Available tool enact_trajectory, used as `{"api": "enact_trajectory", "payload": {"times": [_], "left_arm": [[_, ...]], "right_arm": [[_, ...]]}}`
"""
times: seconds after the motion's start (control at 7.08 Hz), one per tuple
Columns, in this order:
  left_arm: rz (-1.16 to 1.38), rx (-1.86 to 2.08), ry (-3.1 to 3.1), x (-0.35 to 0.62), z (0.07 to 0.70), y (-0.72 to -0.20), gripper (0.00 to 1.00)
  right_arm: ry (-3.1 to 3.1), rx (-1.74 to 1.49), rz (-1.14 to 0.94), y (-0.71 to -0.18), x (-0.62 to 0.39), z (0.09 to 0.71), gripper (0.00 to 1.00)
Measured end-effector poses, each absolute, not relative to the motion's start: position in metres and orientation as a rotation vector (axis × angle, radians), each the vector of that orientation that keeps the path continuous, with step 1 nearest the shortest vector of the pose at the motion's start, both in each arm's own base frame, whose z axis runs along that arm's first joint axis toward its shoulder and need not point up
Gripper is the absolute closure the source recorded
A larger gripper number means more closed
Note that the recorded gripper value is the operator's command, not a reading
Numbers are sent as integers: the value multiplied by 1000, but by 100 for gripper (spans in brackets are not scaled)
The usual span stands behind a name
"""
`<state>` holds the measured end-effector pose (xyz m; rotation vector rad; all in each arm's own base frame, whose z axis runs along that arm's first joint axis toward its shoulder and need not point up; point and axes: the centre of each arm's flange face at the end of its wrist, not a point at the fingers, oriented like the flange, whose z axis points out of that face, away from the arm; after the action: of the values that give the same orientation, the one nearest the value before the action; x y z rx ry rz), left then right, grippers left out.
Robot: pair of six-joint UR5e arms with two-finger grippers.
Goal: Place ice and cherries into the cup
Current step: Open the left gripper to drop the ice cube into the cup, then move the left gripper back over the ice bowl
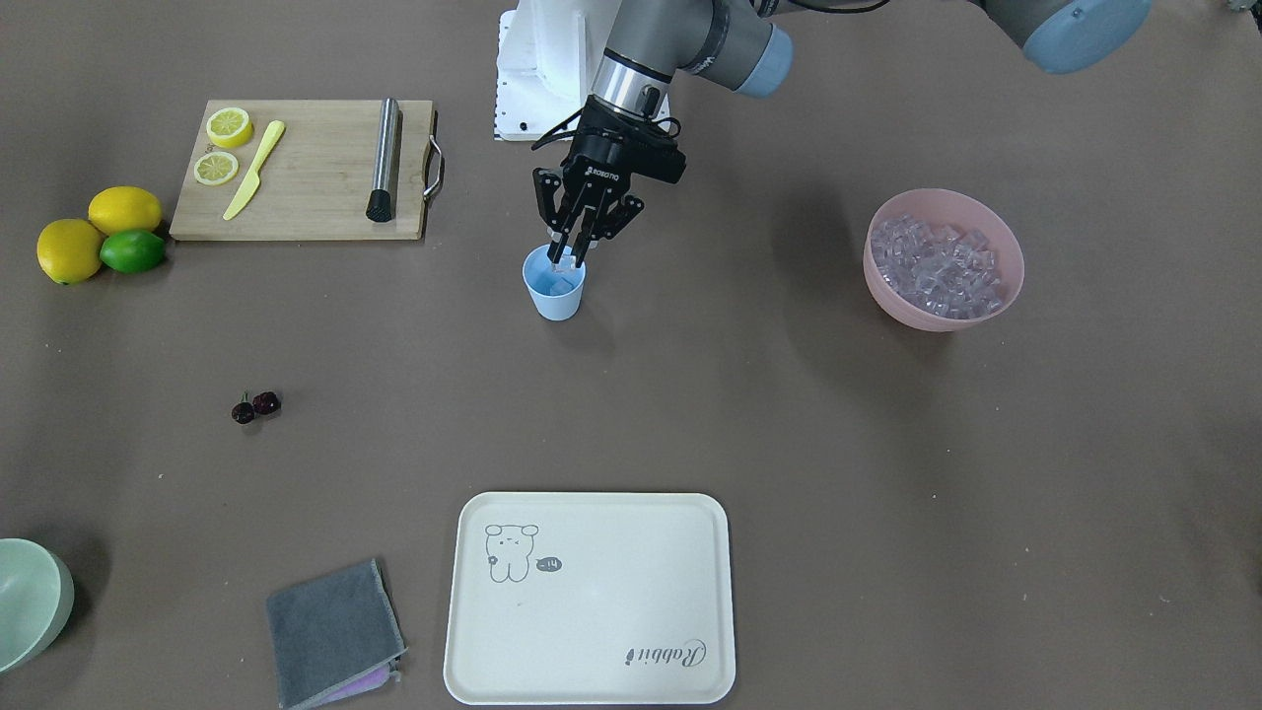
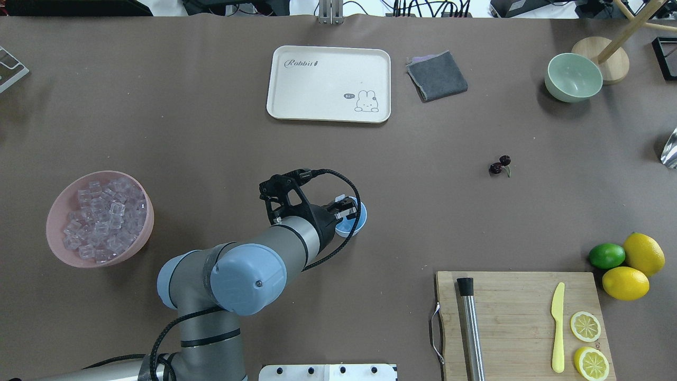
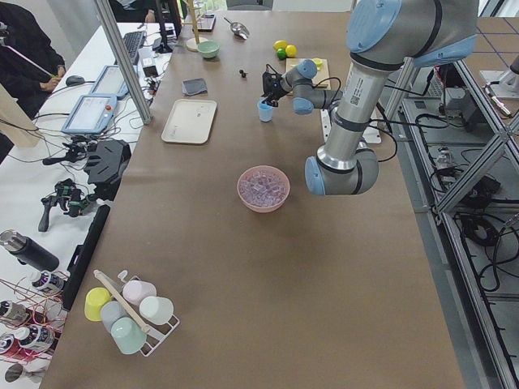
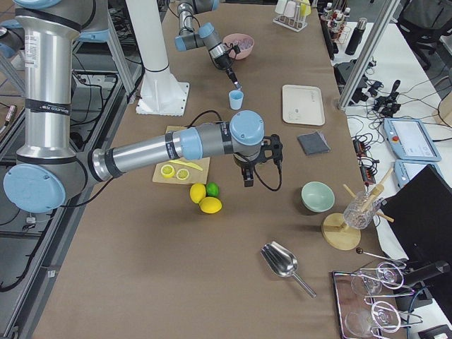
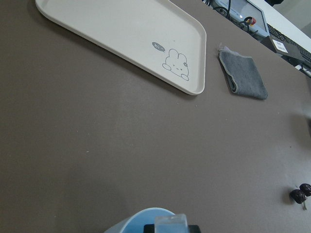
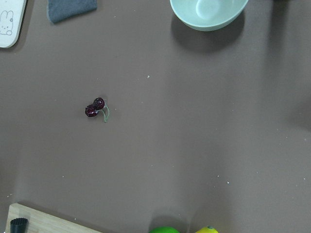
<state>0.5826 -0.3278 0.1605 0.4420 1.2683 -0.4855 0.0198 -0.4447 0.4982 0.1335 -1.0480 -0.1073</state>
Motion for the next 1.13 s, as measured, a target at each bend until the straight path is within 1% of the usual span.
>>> {"api": "enact_trajectory", "payload": {"times": [0.42, 0.71, 0.85, 1.13], "left_arm": [[-485, 443, 1280, 578, 154, -327, 4], [-383, 513, 1244, 538, 165, -337, 4], [-325, 524, 1201, 504, 176, -361, 3], [-247, 421, 1123, 433, 207, -422, 3]], "right_arm": [[-1048, 132, -104, -445, 20, 498, 0], [-1044, 135, -105, -446, 19, 496, 0], [-1043, 135, -107, -447, 18, 496, 0], [-1043, 131, -112, -448, 16, 496, 0]]}}
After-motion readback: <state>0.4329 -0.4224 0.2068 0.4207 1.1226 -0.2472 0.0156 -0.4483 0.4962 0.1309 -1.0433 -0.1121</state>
